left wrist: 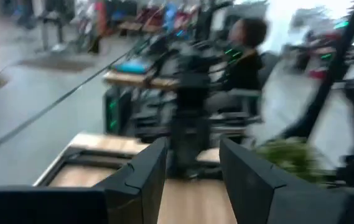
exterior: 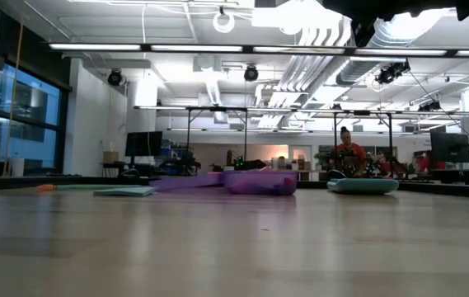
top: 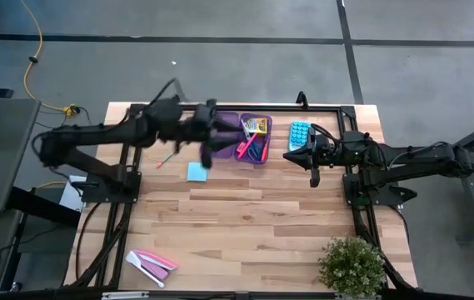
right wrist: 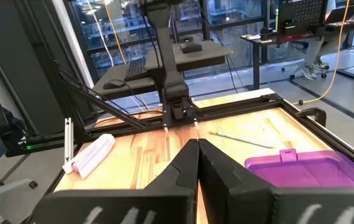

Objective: Pack school essentials
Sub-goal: Put the blue pencil into the purple supply box

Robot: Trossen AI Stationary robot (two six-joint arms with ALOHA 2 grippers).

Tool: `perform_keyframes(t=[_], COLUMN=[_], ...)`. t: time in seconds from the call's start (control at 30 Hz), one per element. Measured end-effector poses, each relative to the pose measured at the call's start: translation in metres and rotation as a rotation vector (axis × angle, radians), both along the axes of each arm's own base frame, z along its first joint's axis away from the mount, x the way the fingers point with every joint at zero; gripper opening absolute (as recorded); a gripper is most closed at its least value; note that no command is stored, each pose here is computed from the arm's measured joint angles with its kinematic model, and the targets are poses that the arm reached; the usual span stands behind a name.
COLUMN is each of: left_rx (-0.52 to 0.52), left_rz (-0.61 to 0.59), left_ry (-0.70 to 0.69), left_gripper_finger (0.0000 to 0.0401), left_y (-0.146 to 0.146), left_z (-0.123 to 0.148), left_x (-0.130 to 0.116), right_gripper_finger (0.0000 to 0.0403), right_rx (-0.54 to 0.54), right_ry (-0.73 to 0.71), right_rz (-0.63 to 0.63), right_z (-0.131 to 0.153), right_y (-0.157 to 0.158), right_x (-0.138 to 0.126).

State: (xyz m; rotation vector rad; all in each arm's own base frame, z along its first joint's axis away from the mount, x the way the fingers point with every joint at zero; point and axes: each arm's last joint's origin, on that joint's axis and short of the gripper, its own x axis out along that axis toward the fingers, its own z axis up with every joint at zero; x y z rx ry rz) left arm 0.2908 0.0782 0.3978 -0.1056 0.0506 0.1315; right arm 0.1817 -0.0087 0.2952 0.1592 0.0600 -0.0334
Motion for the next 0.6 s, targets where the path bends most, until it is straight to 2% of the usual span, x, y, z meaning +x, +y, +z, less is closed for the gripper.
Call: perform_keyframes(t=[0.1,0.3,0.43,0.6], left_rx=[-0.002,-0.079,-0.115,-0.110], left_rz=[0.006,0.026,0.013,0.017], left_ry=[-0.095,-0.237,-0.251,-0.239], left_gripper_finger=[0.0132,0.0127,0.0127,0.0126], left_y=[-0.024,-0.056,-0.066,-0.068], left_z=[-0.013,-0.065,-0.090,-0.099], left_x=[-0.021,-0.061,-0.078,-0.086], right_gripper_finger=[0.0000,0.0000,0.0000,0.0000], right_rx=[0.000,0.000,0.000,0.000], right_ry=[0.002,0.002,0.002,0.001], right_rz=[0.000,0.000,0.000,0.000], right_z=[0.000,0.000,0.000,0.000], right_y=[0.000,0.000,0.000,0.000], right_x=[0.000,0.000,0.000,0.000])
